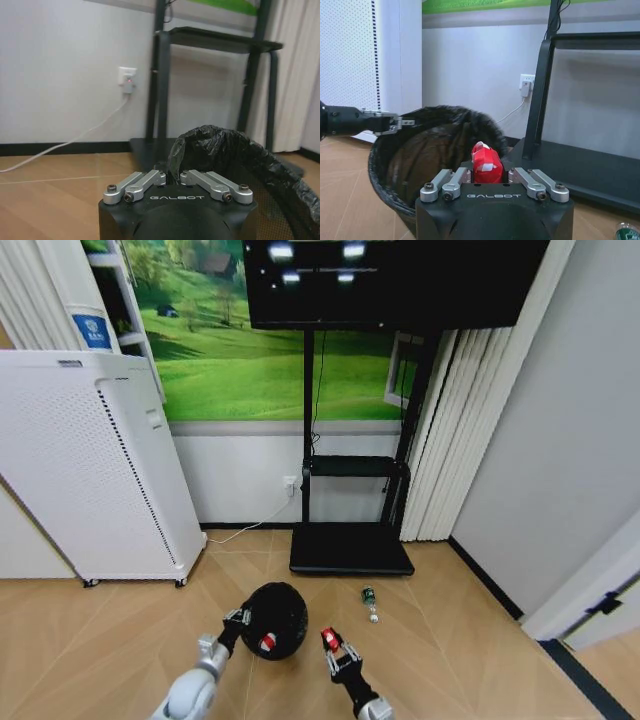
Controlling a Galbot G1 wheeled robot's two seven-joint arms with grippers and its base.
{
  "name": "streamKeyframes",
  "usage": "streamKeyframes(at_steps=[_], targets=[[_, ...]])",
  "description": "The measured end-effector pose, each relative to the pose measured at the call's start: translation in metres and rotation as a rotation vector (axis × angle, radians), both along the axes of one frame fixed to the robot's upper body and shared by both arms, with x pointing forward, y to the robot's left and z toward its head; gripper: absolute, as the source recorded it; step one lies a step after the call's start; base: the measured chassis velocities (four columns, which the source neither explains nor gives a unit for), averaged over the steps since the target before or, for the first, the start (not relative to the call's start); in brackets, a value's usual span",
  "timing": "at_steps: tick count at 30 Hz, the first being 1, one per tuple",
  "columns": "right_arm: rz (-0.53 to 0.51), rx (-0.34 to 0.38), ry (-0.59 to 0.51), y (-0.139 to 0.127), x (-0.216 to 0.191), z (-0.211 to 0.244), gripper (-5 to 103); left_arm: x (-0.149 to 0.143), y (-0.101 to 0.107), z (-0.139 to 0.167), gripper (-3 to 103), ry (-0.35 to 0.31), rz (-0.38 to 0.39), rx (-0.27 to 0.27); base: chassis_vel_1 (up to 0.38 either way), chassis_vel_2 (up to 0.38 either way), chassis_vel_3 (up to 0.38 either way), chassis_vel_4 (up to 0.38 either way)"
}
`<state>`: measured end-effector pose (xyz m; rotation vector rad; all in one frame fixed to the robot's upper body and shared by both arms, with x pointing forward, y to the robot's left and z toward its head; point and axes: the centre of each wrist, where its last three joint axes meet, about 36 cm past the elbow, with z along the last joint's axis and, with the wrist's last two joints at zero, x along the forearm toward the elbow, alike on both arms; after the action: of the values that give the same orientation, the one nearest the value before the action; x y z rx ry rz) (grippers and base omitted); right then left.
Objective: Pick up the trash bin and place the garbage on the floor into it.
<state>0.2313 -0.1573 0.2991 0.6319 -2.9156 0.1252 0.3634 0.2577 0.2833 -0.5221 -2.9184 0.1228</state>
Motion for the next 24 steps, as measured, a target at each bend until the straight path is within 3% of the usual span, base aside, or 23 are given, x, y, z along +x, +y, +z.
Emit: streamKeyframes(at_steps=[9, 21, 24], targets=[[-0.015, 0.016, 0.000, 0.005, 0.012, -0.007, 27, -0.022, -0.029, 0.000, 7, 0.037, -0.098, -0.071, 0.000, 0.000, 0.000, 0.000], [-0.017, 0.029, 0.011, 0.001, 0.019, -0.009, 25, -0.024, -0.036, -0.003, 7, 0.045, -0.103, -0.076, 0.000, 0.000, 0.000, 0.000], [-0.004, 0.038, 0.010, 0.000, 0.018, -0.010, 34, -0.024, -0.036, -0.007, 7, 0.051, -0.098, -0.071, 0.000, 0.000, 0.000, 0.000]])
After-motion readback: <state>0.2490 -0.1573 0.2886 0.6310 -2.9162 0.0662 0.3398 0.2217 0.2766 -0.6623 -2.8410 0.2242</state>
